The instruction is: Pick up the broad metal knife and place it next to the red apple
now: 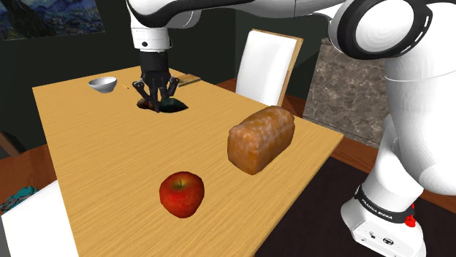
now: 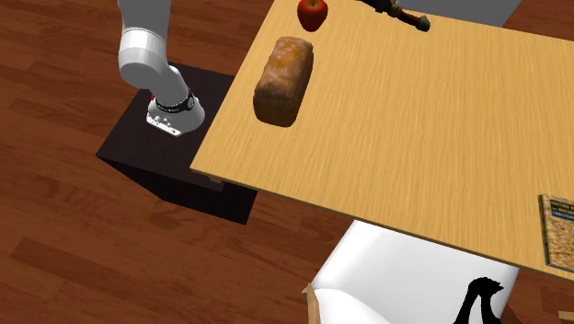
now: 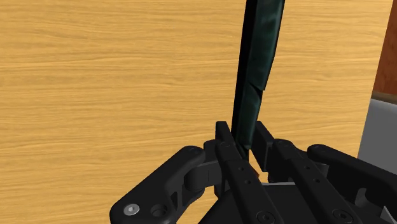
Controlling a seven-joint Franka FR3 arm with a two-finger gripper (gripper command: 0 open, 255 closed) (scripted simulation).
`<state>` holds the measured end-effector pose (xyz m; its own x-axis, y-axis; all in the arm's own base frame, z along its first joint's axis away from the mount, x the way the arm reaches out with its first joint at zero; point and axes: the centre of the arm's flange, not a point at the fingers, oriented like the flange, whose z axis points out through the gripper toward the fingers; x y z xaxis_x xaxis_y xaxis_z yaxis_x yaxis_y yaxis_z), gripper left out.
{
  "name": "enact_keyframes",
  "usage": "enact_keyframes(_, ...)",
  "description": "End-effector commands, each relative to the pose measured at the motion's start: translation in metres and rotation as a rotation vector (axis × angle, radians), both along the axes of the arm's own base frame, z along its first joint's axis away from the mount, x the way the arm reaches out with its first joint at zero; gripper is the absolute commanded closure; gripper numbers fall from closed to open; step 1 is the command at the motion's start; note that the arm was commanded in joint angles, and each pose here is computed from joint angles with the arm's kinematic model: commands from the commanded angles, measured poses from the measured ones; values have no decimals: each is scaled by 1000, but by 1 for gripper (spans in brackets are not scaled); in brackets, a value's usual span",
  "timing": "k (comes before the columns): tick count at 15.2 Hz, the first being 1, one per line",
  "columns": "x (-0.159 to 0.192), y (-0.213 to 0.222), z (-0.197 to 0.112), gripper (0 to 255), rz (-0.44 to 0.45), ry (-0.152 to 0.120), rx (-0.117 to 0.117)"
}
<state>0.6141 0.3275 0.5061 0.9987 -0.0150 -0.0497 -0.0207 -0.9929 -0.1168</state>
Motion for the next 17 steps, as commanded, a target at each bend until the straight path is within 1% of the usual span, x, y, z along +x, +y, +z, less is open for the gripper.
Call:
enact_keyframes(1,2,2,-10,255,-1,-1,0)
enact_keyframes(17,2,2,-95,255,-1,-1,0)
